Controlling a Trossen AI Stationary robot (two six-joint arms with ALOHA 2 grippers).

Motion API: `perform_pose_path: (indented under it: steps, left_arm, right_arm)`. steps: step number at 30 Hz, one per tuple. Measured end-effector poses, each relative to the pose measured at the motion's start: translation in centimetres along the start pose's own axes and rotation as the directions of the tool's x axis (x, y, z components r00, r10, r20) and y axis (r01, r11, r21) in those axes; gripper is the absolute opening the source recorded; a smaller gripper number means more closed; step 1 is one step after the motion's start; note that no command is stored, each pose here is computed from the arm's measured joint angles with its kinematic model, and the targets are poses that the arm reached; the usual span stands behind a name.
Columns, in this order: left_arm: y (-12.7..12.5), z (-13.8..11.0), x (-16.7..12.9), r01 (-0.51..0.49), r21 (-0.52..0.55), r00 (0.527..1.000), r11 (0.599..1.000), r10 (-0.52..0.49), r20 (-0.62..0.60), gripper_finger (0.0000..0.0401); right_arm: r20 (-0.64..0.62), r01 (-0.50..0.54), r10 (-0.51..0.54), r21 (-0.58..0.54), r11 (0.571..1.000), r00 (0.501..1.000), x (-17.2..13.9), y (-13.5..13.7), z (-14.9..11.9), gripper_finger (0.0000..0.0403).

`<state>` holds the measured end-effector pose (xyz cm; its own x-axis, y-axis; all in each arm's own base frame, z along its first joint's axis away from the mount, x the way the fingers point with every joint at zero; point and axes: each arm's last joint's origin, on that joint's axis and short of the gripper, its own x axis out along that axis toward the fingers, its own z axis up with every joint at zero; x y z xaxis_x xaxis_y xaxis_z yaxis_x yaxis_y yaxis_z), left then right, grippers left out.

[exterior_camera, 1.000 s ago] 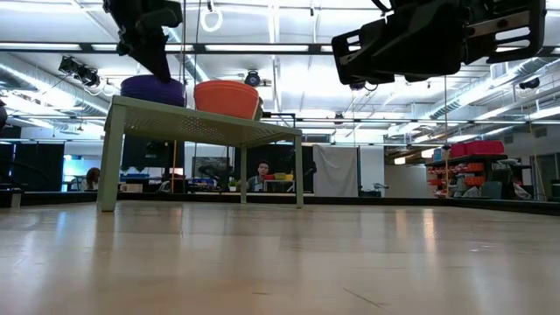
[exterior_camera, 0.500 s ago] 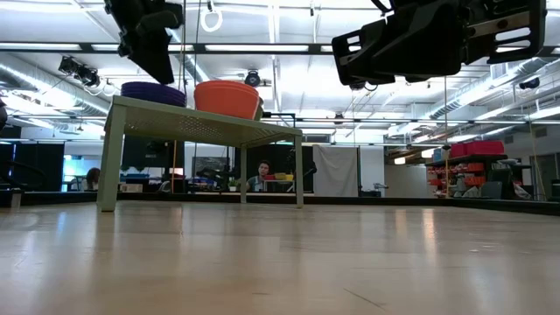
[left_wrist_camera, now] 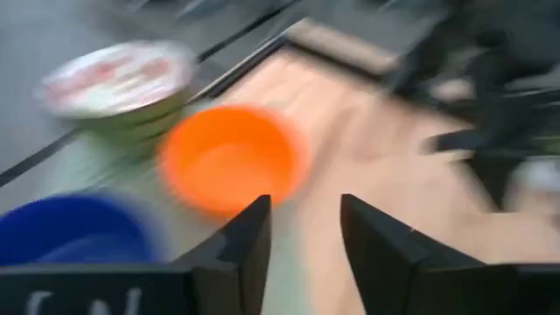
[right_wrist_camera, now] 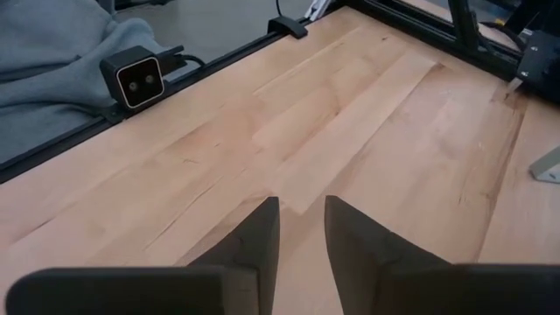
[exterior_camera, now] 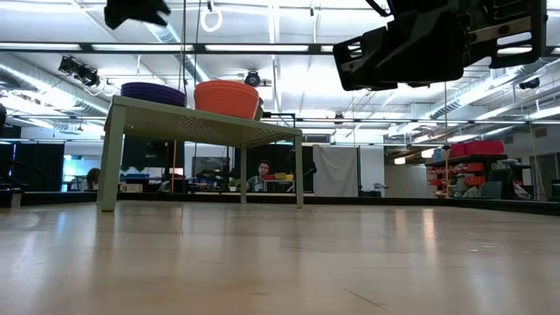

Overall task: Pick & Place Mini bowls
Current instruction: Return to Home Position

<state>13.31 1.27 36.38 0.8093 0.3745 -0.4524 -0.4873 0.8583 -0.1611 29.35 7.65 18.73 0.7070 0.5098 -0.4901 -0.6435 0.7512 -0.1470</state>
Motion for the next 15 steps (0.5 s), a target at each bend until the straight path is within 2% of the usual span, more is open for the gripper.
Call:
perform_pose_path:
  steps: [3,5,7,9,11,15]
  left_arm:
    - [-1.6,-2.5,0.7,0.196,0.058,0.971,0.979,-0.202,0.13,0.0111]
    - [-2.8,-4.8,1.5,0.342,0.154,0.907,0.927,-0.369,0.202,0.0084]
    - [-3.4,-7.2,2.1,0.432,0.26,0.84,0.863,-0.491,0.233,0.0057]
    - [-3.4,-9.0,2.3,0.468,0.302,0.801,0.831,-0.543,0.252,0.0028]
    - [-2.7,-10.4,2.4,0.474,0.304,0.796,0.826,-0.55,0.253,0.0008]
    - [-1.1,-11.2,1.2,0.509,0.273,0.757,0.816,-0.576,0.308,0.0008]
  right_arm:
    - [-0.006,-0.002,0.002,0.002,1.0,1.0,0.0,0.0,-0.1,0.0095]
    - [-0.005,-0.002,0.002,0.002,1.0,1.0,0.0,0.0,-0.1,0.0095]
    - [-0.005,-0.002,0.002,0.002,1.0,1.0,0.0,0.0,0.0,0.0095]
    - [-0.004,-0.002,0.002,0.002,1.0,1.0,0.0,0.0,0.0,0.0095]
    - [0.002,0.001,-0.001,-0.001,1.0,1.0,0.0,0.0,0.0,0.0095]
    - [0.018,0.007,-0.007,-0.007,1.0,1.0,0.0,-0.1,0.2,0.0095]
